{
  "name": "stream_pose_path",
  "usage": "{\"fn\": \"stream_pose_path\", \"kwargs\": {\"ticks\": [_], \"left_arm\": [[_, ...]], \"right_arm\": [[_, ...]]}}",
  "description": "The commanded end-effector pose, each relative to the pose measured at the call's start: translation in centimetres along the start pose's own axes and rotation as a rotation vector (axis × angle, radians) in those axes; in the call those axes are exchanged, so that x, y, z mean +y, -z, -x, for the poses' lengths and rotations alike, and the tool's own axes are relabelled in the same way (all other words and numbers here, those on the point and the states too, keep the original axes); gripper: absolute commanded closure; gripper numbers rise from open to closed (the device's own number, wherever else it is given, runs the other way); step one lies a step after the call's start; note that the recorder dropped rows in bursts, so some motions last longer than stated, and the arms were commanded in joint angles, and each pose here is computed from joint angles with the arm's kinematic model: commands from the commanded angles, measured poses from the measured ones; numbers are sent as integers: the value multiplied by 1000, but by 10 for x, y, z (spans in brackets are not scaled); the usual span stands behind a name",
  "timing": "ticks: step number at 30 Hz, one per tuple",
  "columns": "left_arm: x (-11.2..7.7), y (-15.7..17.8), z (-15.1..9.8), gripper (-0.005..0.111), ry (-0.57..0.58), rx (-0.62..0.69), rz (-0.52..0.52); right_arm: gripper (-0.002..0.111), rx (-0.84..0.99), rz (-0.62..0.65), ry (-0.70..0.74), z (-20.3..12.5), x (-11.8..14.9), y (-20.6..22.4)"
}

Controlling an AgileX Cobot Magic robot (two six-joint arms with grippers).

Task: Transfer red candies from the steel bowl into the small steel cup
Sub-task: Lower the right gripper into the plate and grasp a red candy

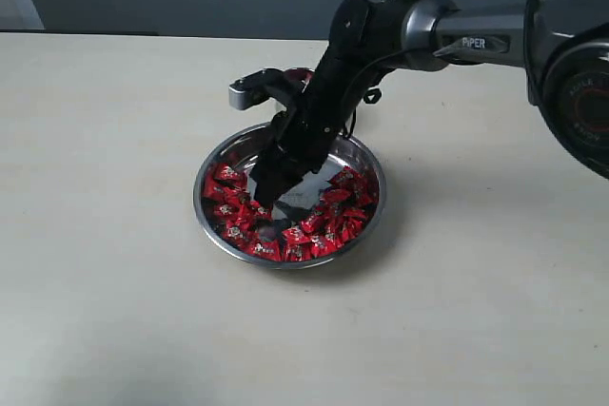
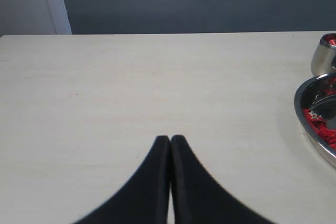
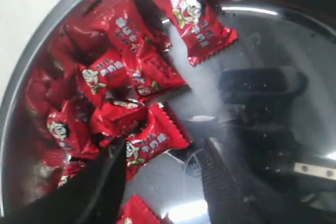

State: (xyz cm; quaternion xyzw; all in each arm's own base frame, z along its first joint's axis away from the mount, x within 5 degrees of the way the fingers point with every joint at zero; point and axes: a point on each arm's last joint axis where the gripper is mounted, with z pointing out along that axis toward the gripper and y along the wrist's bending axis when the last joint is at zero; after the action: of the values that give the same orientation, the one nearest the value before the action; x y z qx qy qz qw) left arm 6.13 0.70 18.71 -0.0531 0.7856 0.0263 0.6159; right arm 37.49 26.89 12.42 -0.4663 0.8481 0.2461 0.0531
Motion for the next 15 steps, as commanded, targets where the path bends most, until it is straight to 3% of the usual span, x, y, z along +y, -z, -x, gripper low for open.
{"fn": "stream_pose_path", "kwargs": {"ticks": [1, 11, 12, 15], "left_arm": [[0, 0, 0, 106, -5, -8, -4], [0, 0, 0, 106, -5, -8, -4], [0, 0, 0, 106, -5, -8, -4], [0, 0, 0, 106, -5, -8, -4]], "right_arm": [[63, 9, 3, -4, -2, -3, -6], [65, 4, -9, 4, 1, -1, -16], [69, 6, -11, 6, 0, 0, -16], [97, 10, -8, 5, 0, 0, -18]]}}
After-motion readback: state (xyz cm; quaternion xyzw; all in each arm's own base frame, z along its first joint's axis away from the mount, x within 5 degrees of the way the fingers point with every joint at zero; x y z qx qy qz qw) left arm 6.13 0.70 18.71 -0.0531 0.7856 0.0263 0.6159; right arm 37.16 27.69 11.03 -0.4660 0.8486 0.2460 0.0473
